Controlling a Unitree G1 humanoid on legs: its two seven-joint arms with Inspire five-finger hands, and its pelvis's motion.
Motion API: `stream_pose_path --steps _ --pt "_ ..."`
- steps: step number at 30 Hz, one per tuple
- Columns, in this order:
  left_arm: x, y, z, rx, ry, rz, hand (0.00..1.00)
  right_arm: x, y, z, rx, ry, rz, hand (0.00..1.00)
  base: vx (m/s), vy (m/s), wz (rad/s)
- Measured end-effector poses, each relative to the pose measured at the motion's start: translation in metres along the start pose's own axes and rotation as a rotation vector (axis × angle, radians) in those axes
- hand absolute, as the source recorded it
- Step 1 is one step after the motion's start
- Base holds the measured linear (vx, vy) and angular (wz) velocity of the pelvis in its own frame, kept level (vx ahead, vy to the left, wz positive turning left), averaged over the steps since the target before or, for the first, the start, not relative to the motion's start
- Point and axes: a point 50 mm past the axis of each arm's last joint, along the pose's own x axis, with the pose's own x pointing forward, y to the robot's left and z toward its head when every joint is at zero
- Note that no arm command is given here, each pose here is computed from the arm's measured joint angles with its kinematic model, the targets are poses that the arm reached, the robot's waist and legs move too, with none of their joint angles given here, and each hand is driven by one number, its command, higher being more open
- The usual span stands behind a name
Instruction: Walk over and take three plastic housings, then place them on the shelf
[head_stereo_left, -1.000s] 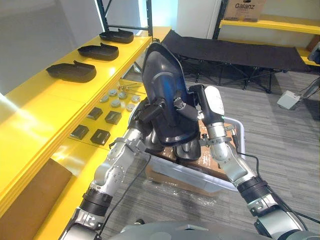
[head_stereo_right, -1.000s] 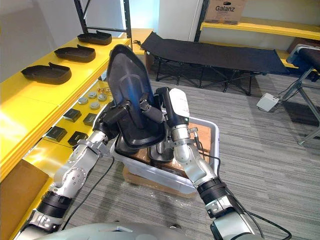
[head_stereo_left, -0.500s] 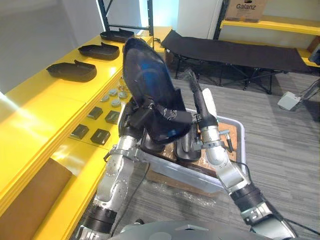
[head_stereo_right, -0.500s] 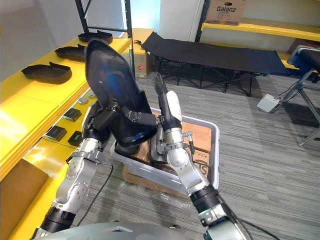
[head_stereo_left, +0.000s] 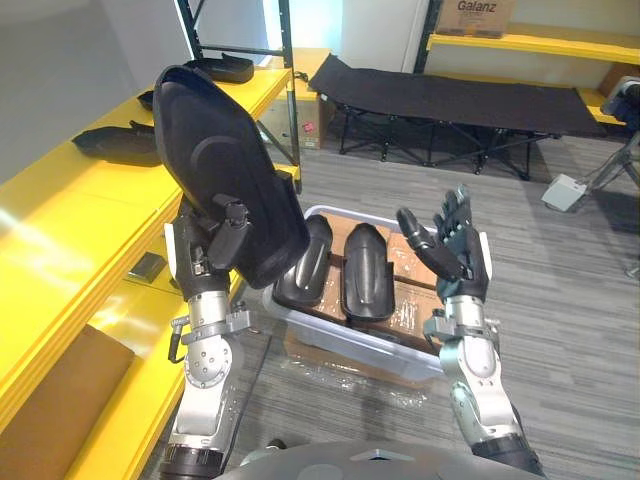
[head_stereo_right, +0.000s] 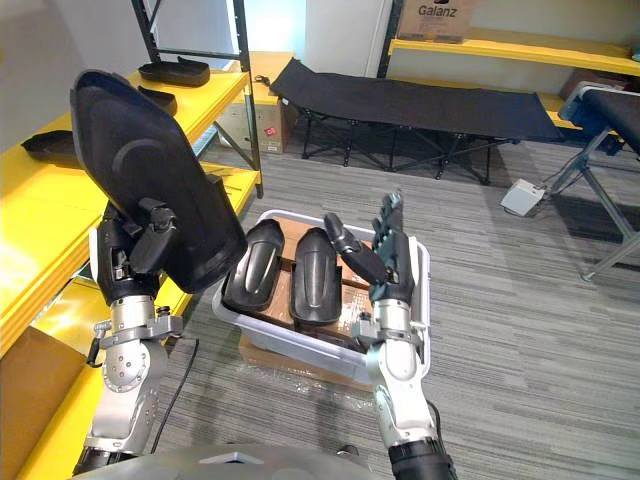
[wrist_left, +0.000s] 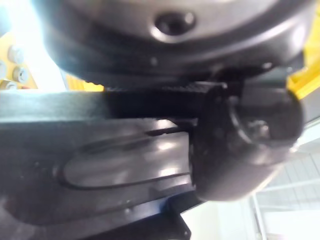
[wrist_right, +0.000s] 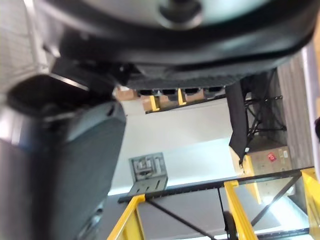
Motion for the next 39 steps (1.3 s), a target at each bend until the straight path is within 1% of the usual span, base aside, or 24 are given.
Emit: stream_pose_path --steps 3,5,10,14,17,21,23,24,27,30,34,36,39 --pt "-0.002 0.006 0.000 0.000 -0.004 0.019 0.00 -0.011 -0.015 -0.005 -0.023 0.035 -0.051 1.00 0.04 0.009 -0.17" --pt "-0.006 0.008 0.002 -0.010 -0.005 0.020 0.00 -0.020 -0.031 -0.008 -0.050 0.068 -0.108 1.00 0.04 0.013 -0.07" --pt "-0.008 0.018 0.012 -0.034 -0.030 0.053 0.00 -0.022 -0.034 -0.011 -0.056 0.085 -0.100 1.00 0.01 0.010 -0.07" --pt "-0.007 0.028 0.020 -0.016 -0.065 0.106 0.00 -0.022 -0.028 -0.018 -0.017 0.116 -0.032 1.00 0.00 0.008 0.09" --pt "-0.011 0.039 0.025 0.008 -0.077 0.166 0.00 -0.023 -0.020 -0.030 0.013 0.181 0.036 1.00 0.00 0.010 0.51" --pt "-0.028 0.062 0.030 0.049 -0.061 0.275 0.00 -0.016 0.008 -0.038 -0.029 0.219 0.190 1.00 0.02 0.005 0.88" --pt "-0.035 0.070 0.029 0.061 -0.039 0.294 0.00 -0.011 0.018 -0.039 -0.071 0.221 0.249 1.00 0.02 0.034 1.18" --pt "-0.034 0.071 0.029 0.038 -0.035 0.282 0.00 -0.008 0.020 -0.037 -0.101 0.206 0.264 1.00 0.02 0.043 1.91" --pt "-0.033 0.067 0.029 0.004 -0.033 0.230 0.00 0.002 0.010 -0.031 -0.209 0.184 0.279 1.00 0.02 0.136 1.61" --pt "-0.033 0.071 0.030 0.012 -0.039 0.240 0.00 0.004 0.014 -0.030 -0.188 0.173 0.271 1.00 0.04 0.177 0.37" --pt "-0.032 0.067 0.029 -0.022 -0.032 0.221 0.00 -0.004 0.010 -0.034 -0.187 0.198 0.257 1.00 0.01 0.113 0.06" --pt "-0.029 0.058 0.028 -0.041 -0.032 0.163 0.00 -0.016 0.002 -0.038 -0.186 0.231 0.224 1.00 -0.02 0.069 0.64" --pt "-0.029 0.054 0.025 -0.045 -0.019 0.138 0.00 -0.018 -0.003 -0.038 -0.191 0.237 0.204 1.00 -0.04 -0.018 0.41"
